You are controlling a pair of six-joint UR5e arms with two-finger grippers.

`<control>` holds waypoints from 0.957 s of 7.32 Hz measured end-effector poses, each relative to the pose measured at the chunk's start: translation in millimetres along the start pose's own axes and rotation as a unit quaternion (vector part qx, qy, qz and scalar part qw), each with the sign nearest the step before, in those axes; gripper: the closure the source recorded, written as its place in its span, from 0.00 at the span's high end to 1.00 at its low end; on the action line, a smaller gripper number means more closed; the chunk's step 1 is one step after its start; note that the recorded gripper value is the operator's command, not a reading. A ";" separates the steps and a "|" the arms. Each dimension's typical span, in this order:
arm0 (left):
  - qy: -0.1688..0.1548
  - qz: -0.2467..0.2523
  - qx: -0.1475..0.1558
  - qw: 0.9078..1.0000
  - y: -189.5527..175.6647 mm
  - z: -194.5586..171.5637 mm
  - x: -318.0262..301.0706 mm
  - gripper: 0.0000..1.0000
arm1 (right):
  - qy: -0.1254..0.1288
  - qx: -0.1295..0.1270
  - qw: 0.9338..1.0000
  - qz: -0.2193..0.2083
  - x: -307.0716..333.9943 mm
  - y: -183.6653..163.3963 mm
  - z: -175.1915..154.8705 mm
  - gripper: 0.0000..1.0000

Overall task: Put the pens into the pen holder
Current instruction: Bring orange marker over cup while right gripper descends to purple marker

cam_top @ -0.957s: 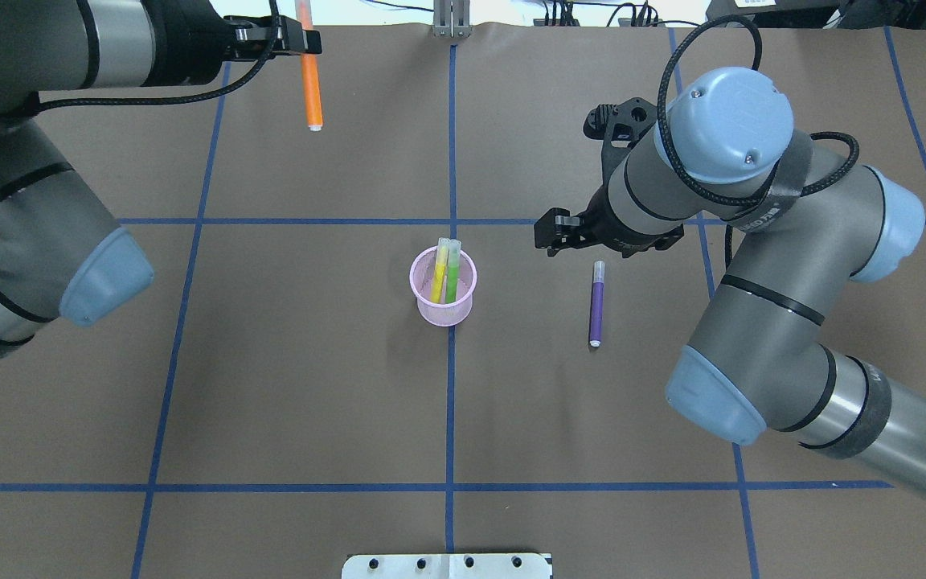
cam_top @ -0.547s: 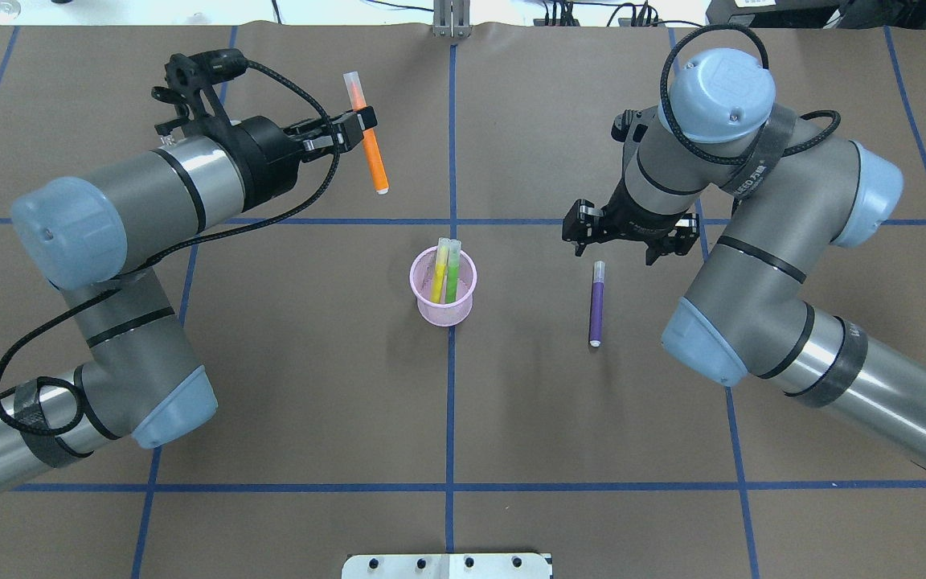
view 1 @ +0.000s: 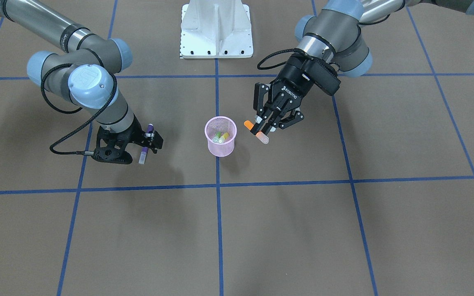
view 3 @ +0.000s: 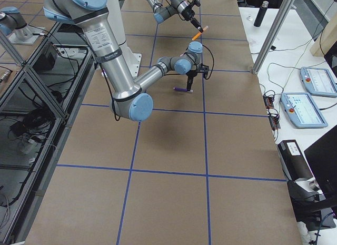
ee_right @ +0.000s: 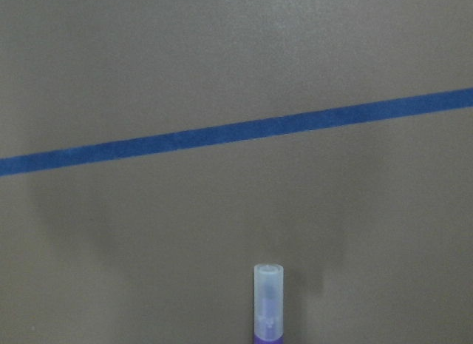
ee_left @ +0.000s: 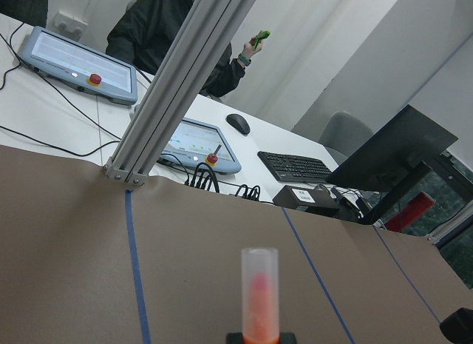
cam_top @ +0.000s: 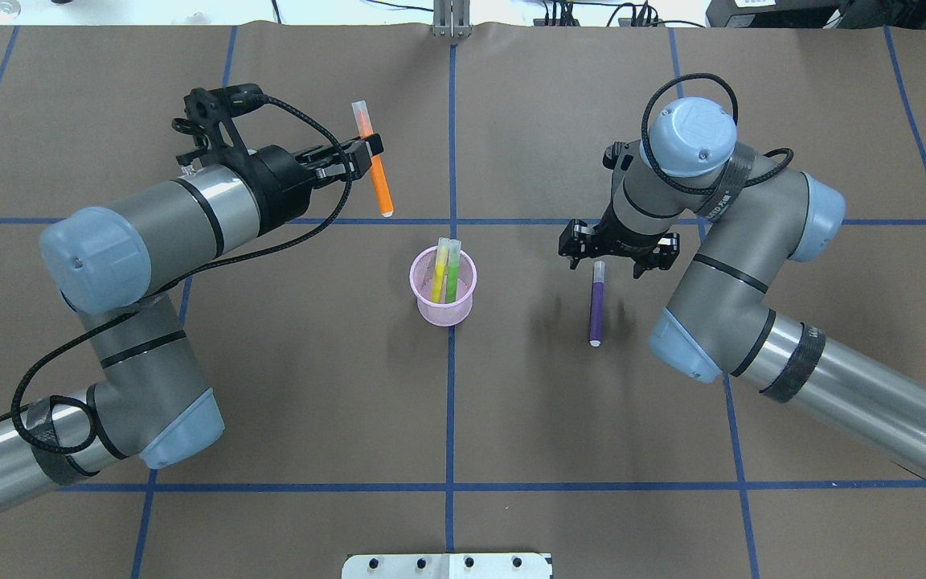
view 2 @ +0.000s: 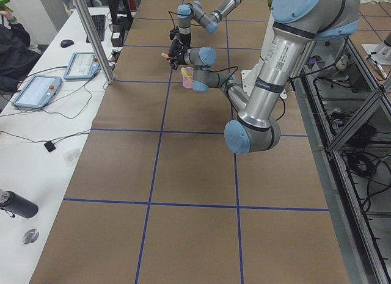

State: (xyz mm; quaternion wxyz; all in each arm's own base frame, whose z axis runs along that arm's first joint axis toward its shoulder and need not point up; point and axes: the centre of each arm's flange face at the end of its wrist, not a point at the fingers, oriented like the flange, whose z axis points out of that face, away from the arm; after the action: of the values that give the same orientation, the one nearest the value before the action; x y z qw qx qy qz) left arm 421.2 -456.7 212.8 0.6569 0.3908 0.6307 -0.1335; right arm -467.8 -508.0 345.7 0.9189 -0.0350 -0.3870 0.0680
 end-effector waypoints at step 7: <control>-0.005 -0.005 -0.009 1.000 108.5 12.0 18.8 0.00 | 0.005 -0.006 1.000 0.000 0.1 2.8 13.0 0.95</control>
State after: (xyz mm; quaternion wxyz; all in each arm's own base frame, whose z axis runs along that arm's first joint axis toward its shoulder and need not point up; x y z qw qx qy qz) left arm 505.6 -387.4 231.4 0.6630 0.3808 0.6306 -0.1331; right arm -477.4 -505.1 354.5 0.9207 -0.0405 -0.3826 0.0655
